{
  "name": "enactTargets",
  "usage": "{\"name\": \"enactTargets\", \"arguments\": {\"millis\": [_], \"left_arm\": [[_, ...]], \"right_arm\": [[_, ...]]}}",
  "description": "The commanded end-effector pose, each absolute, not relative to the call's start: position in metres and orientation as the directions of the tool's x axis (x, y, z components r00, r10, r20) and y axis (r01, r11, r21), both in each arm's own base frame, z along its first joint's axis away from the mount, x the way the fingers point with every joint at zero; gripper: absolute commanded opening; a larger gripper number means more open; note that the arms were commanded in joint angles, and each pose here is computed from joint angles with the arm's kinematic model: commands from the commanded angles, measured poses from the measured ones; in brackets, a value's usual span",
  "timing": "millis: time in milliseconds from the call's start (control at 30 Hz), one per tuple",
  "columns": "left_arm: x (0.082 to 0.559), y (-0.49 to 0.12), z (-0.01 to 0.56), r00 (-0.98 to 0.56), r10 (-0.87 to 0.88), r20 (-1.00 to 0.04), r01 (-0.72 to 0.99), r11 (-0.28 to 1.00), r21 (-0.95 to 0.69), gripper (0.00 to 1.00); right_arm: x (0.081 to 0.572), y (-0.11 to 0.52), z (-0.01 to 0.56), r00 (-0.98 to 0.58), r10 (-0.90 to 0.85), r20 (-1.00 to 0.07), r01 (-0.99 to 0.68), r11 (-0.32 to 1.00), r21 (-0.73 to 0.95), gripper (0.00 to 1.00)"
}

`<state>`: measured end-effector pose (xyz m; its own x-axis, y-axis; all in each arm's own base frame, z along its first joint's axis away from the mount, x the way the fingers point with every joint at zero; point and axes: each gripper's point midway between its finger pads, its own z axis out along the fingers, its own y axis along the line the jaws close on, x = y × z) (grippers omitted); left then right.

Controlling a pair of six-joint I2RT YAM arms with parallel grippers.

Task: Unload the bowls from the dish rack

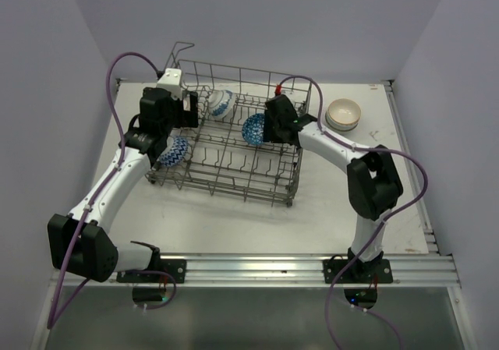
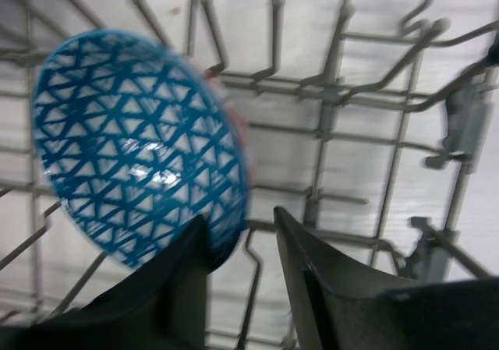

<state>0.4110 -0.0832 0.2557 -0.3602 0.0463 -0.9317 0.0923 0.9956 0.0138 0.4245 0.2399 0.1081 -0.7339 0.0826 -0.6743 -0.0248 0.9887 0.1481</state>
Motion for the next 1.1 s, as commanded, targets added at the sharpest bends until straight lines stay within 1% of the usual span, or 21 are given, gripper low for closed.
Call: {"name": "enactTargets", "arguments": {"millis": [0,67,100,167,200,267,500,600,733,833,967,1033,1067], "left_arm": [[0.417,-0.087,0.276,-0.309,0.018,-0.951,0.088,0.996,-0.01,1.0],[0.417,-0.087,0.277,-0.309,0.018,-0.951,0.088,0.996,-0.01,1.0],[0.416,-0.087,0.277,-0.309,0.018,-0.951,0.088,0.996,-0.01,1.0],[0.417,-0.086,0.277,-0.307,0.019,-0.951,0.087,0.996,-0.008,1.0],[0.417,-0.086,0.277,-0.307,0.019,-0.951,0.087,0.996,-0.008,1.0],[0.416,-0.086,0.276,-0.31,0.02,-0.951,0.087,0.996,-0.007,1.0],[0.417,-0.087,0.276,-0.31,0.018,-0.951,0.086,0.996,-0.009,1.0],[0.416,-0.087,0.277,-0.309,0.019,-0.951,0.089,0.996,-0.01,1.0],[0.416,-0.087,0.277,-0.309,0.018,-0.951,0.088,0.996,-0.01,1.0],[0.416,-0.087,0.277,-0.31,0.017,-0.95,0.087,0.996,-0.011,1.0],[0.416,-0.087,0.276,-0.31,0.019,-0.95,0.089,0.996,-0.009,1.0],[0.416,-0.087,0.277,-0.309,0.017,-0.951,0.089,0.996,-0.011,1.0],[0.416,-0.087,0.276,-0.312,0.018,-0.95,0.089,0.996,-0.01,1.0]], "right_arm": [[0.437,0.239,0.129,-0.699,0.086,-0.71,-0.019,0.99,0.139,0.38],[0.439,0.242,0.131,-0.694,0.094,-0.714,-0.027,0.987,0.156,0.28],[0.439,0.245,0.133,-0.696,0.096,-0.711,-0.034,0.986,0.166,0.22],[0.439,0.248,0.136,-0.697,0.097,-0.71,-0.044,0.983,0.177,0.13],[0.44,0.25,0.139,-0.695,0.098,-0.712,-0.049,0.982,0.183,0.07],[0.44,0.252,0.143,-0.694,0.103,-0.713,-0.056,0.979,0.196,0.0],[0.439,0.257,0.152,-0.712,0.145,-0.687,-0.078,0.956,0.282,0.0],[0.436,0.262,0.166,-0.699,0.168,-0.695,-0.113,0.934,0.339,0.0],[0.434,0.262,0.177,-0.69,0.174,-0.702,-0.135,0.922,0.362,0.0],[0.432,0.261,0.168,-0.71,0.143,-0.69,-0.141,0.931,0.338,0.0],[0.425,0.263,0.138,-0.766,0.102,-0.635,-0.142,0.936,0.322,0.01],[0.424,0.264,0.122,-0.788,0.088,-0.609,-0.136,0.94,0.312,0.04],[0.423,0.264,0.116,-0.798,0.082,-0.597,-0.133,0.942,0.308,0.1]]}}
